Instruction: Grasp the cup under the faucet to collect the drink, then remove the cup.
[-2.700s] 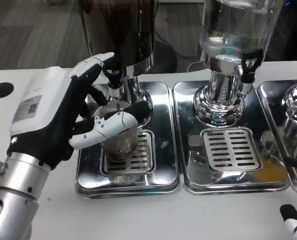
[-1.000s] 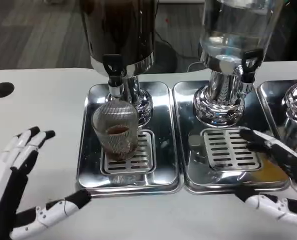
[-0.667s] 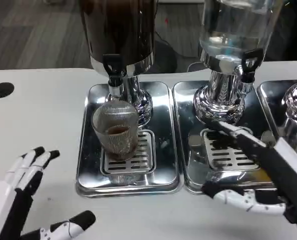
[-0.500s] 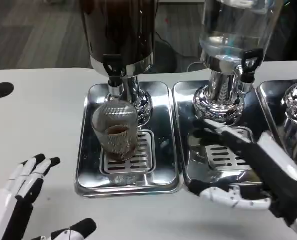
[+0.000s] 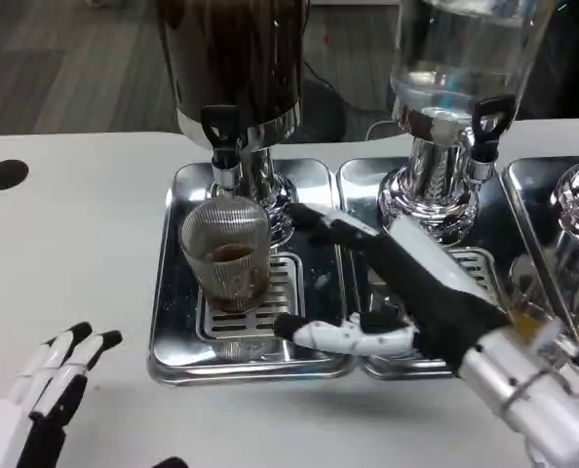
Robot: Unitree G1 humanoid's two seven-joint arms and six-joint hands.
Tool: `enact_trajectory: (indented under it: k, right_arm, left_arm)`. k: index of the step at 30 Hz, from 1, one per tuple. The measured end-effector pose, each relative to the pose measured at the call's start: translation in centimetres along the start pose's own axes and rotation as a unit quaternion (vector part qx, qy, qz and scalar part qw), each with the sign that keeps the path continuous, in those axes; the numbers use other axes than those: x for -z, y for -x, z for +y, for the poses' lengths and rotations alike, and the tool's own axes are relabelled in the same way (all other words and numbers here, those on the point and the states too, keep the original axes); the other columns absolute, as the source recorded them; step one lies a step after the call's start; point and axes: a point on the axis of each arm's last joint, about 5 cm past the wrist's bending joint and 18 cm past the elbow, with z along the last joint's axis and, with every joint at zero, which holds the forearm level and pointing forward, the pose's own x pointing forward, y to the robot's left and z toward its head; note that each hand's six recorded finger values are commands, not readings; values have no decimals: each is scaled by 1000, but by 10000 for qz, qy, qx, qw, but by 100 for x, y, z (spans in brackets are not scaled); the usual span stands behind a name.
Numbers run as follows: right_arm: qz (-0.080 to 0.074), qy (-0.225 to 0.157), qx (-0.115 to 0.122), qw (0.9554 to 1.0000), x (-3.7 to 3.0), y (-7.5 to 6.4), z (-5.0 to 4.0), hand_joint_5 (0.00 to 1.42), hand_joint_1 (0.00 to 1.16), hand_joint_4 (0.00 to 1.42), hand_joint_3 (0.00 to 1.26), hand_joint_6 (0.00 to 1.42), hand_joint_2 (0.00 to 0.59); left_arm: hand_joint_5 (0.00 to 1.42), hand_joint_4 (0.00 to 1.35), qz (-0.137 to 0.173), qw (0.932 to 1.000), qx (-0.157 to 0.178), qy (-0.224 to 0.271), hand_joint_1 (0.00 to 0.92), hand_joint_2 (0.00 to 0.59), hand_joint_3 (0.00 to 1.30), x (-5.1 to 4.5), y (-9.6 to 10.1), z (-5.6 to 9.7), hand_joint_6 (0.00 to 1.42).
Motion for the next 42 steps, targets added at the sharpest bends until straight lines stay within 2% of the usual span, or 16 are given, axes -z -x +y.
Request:
enact_trajectory:
  k: [5,13,23,27,33,42]
  right_arm:
    - [48,-20,-138,9999,-9,-137,69,168,672,142,127,75,133]
    - [115,-18,-72,9999,9,-322,106,170,681,124,127,81,128]
    - [207,-80,-122,9997,44,-386,153,168,678,109,119,64,127]
    - [193,-87,-101,9997,48,-378,134,168,680,109,118,64,128]
    - [135,-27,36,9999,63,-341,37,168,685,116,120,64,130]
    - [124,-103,185,9997,84,-329,-61,136,689,103,126,49,131]
  left_arm:
    - [59,40,73,10000,43,31,0,32,153,28,89,-23,317]
    - [60,40,127,9999,85,17,0,35,155,63,182,-22,318]
    - [61,40,136,9999,94,30,0,36,162,66,202,-28,320]
    - [62,40,104,9999,68,25,0,36,155,62,184,-24,333]
    - [62,40,-36,9999,102,59,0,38,154,-1,116,-36,339]
    - [62,40,-53,9997,246,-31,0,43,153,-27,78,-42,342]
